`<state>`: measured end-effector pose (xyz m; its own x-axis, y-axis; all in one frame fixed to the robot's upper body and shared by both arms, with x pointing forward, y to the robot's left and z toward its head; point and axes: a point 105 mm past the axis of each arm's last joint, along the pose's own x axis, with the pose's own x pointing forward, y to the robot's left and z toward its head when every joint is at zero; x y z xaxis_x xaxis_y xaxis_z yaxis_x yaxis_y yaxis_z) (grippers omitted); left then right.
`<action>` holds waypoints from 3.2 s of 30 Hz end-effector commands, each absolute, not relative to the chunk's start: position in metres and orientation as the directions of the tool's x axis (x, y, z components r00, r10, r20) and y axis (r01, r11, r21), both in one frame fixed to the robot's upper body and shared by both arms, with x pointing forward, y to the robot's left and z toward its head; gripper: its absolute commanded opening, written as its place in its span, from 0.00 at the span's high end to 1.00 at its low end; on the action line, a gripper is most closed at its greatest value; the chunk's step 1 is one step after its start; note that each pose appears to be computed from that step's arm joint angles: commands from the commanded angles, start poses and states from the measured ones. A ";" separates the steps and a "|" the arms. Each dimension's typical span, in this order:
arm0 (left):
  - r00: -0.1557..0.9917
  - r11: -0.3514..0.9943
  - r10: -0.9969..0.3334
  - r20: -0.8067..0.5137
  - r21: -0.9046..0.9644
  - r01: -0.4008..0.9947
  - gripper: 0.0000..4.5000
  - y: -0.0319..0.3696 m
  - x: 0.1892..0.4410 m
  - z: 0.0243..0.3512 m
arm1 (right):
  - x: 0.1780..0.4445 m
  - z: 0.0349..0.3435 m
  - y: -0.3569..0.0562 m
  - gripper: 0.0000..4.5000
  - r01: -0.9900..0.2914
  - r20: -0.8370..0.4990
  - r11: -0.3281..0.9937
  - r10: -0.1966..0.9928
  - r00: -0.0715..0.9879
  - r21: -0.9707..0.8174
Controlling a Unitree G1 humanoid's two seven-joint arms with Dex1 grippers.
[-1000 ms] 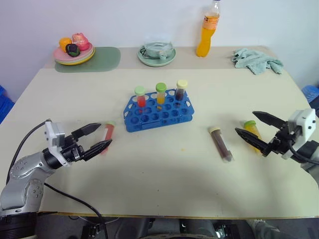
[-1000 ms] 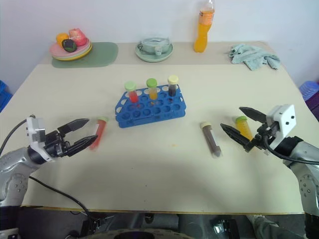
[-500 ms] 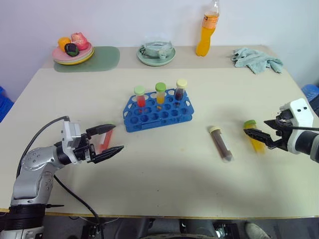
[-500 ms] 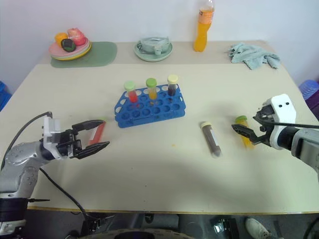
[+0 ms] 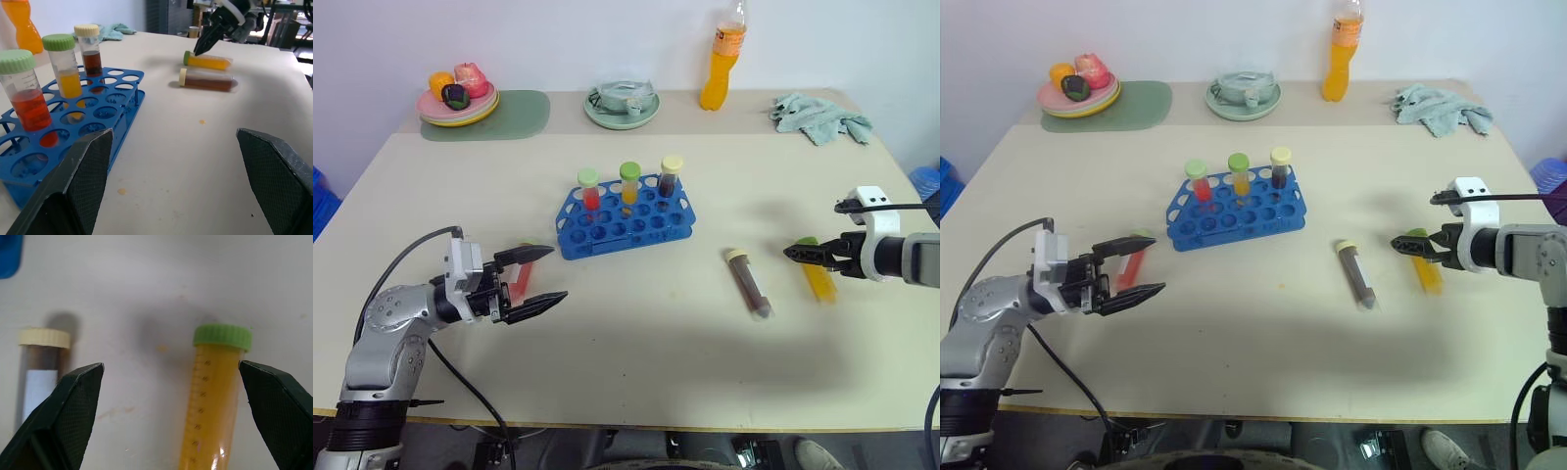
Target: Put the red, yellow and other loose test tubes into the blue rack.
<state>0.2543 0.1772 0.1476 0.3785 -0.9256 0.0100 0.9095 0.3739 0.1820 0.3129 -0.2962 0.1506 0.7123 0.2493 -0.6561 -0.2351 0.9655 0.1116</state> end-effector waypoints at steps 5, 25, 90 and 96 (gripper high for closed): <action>0.351 0.348 -0.936 0.021 0.206 0.915 0.08 0.172 0.249 0.156 | 0.315 0.151 -0.310 0.00 -0.228 -0.701 0.973 0.192 0.687 0.043; 0.290 0.288 -0.957 0.014 0.172 0.942 0.06 0.167 0.238 0.156 | 0.333 0.132 -0.300 0.84 -0.284 -0.759 0.958 0.219 0.613 0.047; 0.285 0.282 -0.959 0.011 0.169 0.944 0.06 0.160 0.241 0.151 | 0.287 0.142 -0.201 0.02 -0.649 -0.595 0.752 0.577 0.559 0.119; 0.290 0.288 -0.957 0.012 0.165 0.943 0.06 0.160 0.239 0.151 | 0.294 0.133 -0.193 0.02 -0.654 -0.612 0.748 0.570 0.548 0.112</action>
<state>0.2419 0.1618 0.1435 0.2993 -0.9542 0.0018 0.9457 0.2969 0.1323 0.2896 -0.1974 0.1239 0.5270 0.5668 -0.6332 -0.6381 0.7560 0.1457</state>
